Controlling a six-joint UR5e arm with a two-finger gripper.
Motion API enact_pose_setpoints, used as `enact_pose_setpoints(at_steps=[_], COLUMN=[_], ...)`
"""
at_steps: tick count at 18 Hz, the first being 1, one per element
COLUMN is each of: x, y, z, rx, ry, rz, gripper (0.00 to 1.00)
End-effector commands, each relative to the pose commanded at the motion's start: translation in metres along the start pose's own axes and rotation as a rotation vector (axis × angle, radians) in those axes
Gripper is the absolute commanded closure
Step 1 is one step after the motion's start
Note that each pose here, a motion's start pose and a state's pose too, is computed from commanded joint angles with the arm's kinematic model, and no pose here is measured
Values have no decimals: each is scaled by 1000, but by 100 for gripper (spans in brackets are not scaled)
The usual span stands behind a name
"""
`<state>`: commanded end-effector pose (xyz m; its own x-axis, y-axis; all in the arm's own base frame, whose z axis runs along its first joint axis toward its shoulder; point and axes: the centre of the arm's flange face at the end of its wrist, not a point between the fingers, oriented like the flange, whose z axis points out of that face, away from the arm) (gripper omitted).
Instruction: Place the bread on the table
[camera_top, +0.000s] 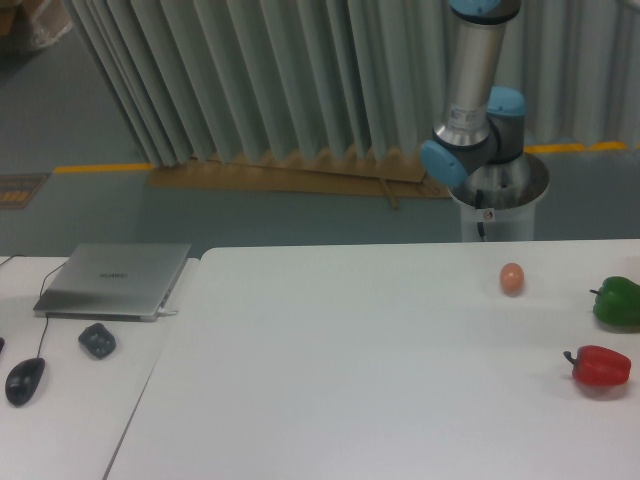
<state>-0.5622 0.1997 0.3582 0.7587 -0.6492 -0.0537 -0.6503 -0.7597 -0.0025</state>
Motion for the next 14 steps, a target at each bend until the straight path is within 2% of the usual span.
enact_pose_setpoints(at_steps=[5, 8, 14], x=[-8, -36, -54], y=[3, 8, 7], z=[10, 4, 31], rx=[7, -17, -12], ry=[12, -25, -14], rz=[-8, 15, 8], gripper=[0, 0, 0])
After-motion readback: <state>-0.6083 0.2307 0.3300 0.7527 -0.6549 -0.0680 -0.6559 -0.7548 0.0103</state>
